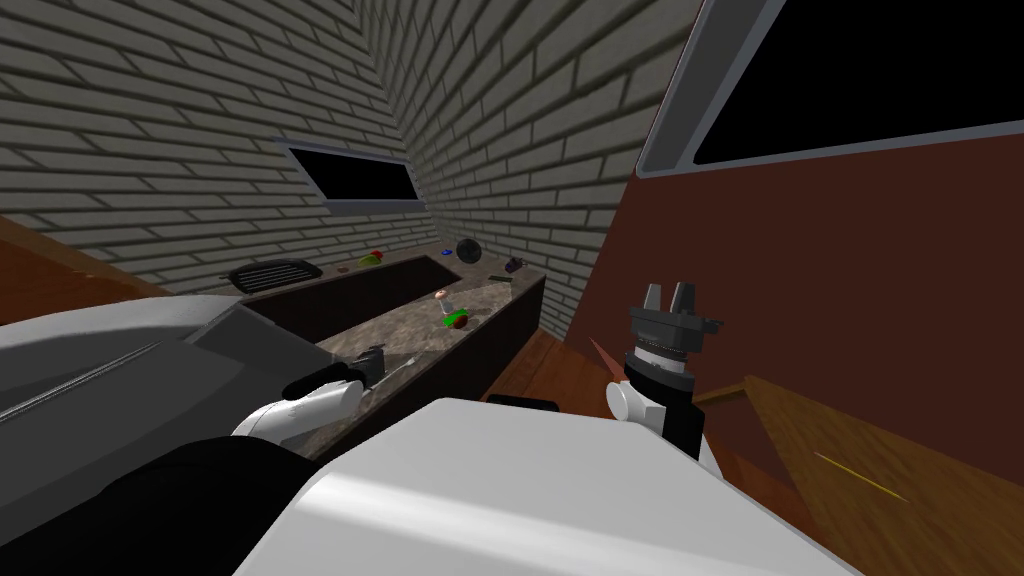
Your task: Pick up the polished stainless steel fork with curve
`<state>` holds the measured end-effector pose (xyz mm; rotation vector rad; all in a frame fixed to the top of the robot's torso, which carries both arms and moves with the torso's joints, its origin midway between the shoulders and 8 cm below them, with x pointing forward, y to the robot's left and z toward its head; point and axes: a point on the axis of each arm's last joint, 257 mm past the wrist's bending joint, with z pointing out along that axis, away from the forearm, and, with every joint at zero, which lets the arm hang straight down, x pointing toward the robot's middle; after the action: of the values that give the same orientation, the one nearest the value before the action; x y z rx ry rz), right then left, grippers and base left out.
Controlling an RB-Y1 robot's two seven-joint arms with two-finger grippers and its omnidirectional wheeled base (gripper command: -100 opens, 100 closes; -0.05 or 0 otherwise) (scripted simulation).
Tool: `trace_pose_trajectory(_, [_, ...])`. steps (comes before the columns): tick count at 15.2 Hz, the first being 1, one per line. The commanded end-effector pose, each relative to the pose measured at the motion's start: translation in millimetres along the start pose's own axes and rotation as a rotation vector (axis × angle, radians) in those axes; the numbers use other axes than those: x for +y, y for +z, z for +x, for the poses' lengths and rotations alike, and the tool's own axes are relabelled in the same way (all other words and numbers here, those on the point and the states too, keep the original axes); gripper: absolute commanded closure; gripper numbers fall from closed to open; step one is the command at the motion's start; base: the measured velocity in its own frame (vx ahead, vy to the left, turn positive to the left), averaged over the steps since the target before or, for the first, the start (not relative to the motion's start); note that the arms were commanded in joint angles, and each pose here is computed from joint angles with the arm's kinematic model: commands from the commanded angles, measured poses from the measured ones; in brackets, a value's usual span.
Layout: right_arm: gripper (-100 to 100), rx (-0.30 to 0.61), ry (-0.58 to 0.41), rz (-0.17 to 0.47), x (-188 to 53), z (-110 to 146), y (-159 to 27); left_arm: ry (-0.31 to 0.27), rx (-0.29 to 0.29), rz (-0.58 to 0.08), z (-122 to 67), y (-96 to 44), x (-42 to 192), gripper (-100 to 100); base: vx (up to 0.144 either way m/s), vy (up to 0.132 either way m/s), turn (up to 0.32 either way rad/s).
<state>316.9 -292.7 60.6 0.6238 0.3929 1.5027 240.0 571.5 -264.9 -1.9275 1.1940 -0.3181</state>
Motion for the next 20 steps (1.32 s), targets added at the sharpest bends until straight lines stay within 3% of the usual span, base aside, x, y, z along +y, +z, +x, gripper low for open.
trace_pose_trajectory(1, [0, 0.0, 0.0, 0.0, 0, 0, 0.0, -0.01, -0.008, -0.042, -4.7, -0.8, 9, -100, 0.065, -0.015, -0.008])
trace_pose_trajectory(2, [0, 0.0, 0.0, 0.0, 0, 0, 0.0, -0.038, -0.023, -0.066, -16.1, -2.3, 15, -100, 0.089, -0.031, -0.022])
trace_pose_trajectory(5, [0, 0.0, 0.0, 0.0, 0, 0, 0.0, -0.039, -0.026, -0.108, -16.6, -3.2, 26, -100, 0.069, -0.02, -0.008])
trace_pose_trajectory(6, [0, 0.0, 0.0, 0.0, 0, 0, 0.0, -0.068, -0.042, -0.147, -27.4, -5.8, 36, -100, 0.064, -0.013, -0.025])
trace_pose_trajectory(8, [0, 0.0, 0.0, 0.0, 0, 0, 0.0, -0.068, -0.043, -0.173, -27.6, -6.8, 43, -100, 0.069, -0.009, -0.013])
trace_pose_trajectory(12, [0, 0.0, 0.0, 0.0, 0, 0, 0.0, -0.127, -0.073, -0.265, -46.5, -15.0, 67, -100, 0.073, -0.014, -0.018])
trace_pose_trajectory(20, [0, 0.0, 0.0, 0.0, 0, 0, 0.0, -0.185, -0.101, -0.403, -61.0, -30.1, 102, -100, 0.074, -0.005, -0.016])
